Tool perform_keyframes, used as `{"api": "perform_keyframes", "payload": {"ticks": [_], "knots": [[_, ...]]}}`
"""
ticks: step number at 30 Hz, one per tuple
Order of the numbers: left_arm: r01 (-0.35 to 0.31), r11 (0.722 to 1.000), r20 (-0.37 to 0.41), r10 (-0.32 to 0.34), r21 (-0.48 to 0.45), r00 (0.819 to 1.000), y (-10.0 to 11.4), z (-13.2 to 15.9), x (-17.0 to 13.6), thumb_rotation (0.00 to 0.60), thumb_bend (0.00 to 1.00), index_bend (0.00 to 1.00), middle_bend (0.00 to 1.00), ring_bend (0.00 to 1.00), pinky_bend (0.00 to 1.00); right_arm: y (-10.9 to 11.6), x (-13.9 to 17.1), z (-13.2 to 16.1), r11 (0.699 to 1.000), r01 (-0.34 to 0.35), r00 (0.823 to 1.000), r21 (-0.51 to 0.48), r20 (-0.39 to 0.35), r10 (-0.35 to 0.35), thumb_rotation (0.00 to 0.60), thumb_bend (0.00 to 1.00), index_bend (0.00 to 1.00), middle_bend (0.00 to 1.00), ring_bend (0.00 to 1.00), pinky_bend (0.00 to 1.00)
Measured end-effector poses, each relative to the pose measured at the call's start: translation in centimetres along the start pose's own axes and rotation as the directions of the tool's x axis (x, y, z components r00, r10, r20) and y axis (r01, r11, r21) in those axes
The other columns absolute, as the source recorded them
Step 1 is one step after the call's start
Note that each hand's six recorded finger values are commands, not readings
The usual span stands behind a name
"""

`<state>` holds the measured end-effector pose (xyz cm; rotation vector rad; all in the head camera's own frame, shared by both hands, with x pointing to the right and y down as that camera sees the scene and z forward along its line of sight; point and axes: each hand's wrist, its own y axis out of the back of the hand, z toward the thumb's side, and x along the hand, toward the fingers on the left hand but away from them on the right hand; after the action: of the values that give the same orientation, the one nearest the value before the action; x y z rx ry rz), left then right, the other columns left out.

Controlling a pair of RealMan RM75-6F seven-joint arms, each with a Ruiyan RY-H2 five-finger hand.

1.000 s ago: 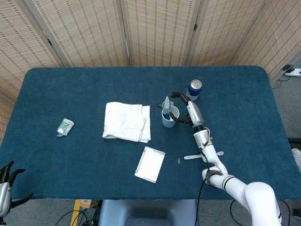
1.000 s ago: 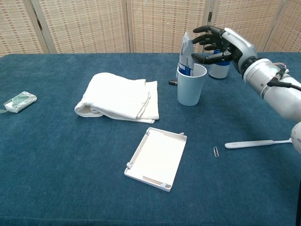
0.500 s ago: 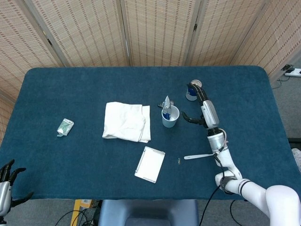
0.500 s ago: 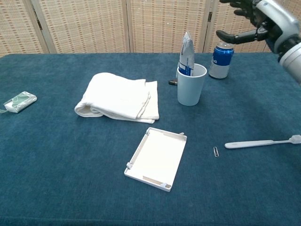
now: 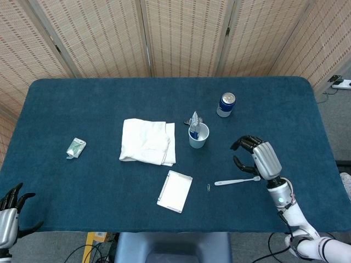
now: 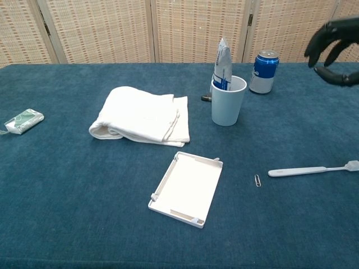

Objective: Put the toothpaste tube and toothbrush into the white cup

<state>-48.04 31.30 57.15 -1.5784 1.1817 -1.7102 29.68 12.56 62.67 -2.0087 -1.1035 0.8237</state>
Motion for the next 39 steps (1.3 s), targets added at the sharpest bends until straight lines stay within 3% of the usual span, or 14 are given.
{"api": "perform_keyframes", "payload": {"ticks": [4, 8, 14, 16, 21, 26, 32, 35, 39], "knots": [[0.002, 1.000, 0.006, -0.002, 0.000, 1.000, 0.0, 0.2, 0.0, 0.600, 0.14, 0.29, 0.05, 0.02, 0.15, -1.6, 1.6, -0.5, 0.986, -0.145, 0.989, 0.077, 0.032, 0.143, 0.600, 0.36, 0.51, 0.51, 0.38, 0.45], [0.001, 1.000, 0.009, 0.000, -0.002, 1.000, 0.1, 0.4, -0.1, 0.600, 0.14, 0.29, 0.05, 0.02, 0.15, -4.0, 2.9, -0.9, 0.936, -0.303, 0.953, 0.176, 0.057, 0.298, 0.600, 0.44, 0.51, 0.49, 0.37, 0.44], [-0.003, 1.000, 0.002, 0.003, -0.004, 1.000, 0.3, 0.1, -0.4, 0.600, 0.14, 0.29, 0.05, 0.02, 0.15, -7.1, 3.6, -1.1, 0.856, -0.433, 0.900, 0.284, 0.075, 0.430, 0.600, 0.41, 0.50, 0.40, 0.26, 0.33], [-0.002, 1.000, -0.001, 0.002, -0.004, 1.000, 0.3, 0.0, -0.5, 0.600, 0.14, 0.29, 0.05, 0.02, 0.15, -7.7, 3.5, -1.1, 0.845, -0.444, 0.894, 0.299, 0.077, 0.442, 0.600, 0.38, 0.47, 0.35, 0.20, 0.26], [0.001, 1.000, -0.008, -0.001, -0.006, 1.000, 0.3, -0.1, -0.8, 0.600, 0.14, 0.29, 0.05, 0.02, 0.15, -9.0, 3.5, -1.0, 0.824, -0.453, 0.887, 0.339, 0.077, 0.456, 0.600, 0.36, 0.46, 0.31, 0.15, 0.20], [0.003, 1.000, -0.006, -0.003, -0.007, 1.000, 0.2, -0.1, -0.9, 0.600, 0.13, 0.29, 0.05, 0.02, 0.15, -9.8, 3.6, -0.9, 0.811, -0.466, 0.879, 0.353, 0.078, 0.470, 0.600, 0.42, 0.45, 0.29, 0.13, 0.18], [0.004, 1.000, -0.004, -0.004, -0.008, 1.000, 0.2, -0.1, -0.8, 0.600, 0.14, 0.29, 0.05, 0.02, 0.15, -10.2, 3.6, -0.7, 0.804, -0.461, 0.879, 0.376, 0.074, 0.470, 0.600, 0.24, 0.40, 0.25, 0.08, 0.12], [0.007, 1.000, -0.006, -0.007, -0.008, 1.000, 0.0, -0.2, -0.9, 0.600, 0.14, 0.29, 0.05, 0.02, 0.15, -10.3, 3.5, -0.6, 0.794, -0.456, 0.880, 0.403, 0.071, 0.469, 0.600, 0.32, 0.40, 0.24, 0.07, 0.12], [0.013, 1.000, -0.008, -0.013, -0.009, 1.000, -0.1, -0.3, -0.8, 0.600, 0.14, 0.29, 0.05, 0.02, 0.15, -10.5, 3.4, -0.4, 0.778, -0.447, 0.881, 0.442, 0.068, 0.468, 0.600, 0.34, 0.40, 0.25, 0.07, 0.11]]}}
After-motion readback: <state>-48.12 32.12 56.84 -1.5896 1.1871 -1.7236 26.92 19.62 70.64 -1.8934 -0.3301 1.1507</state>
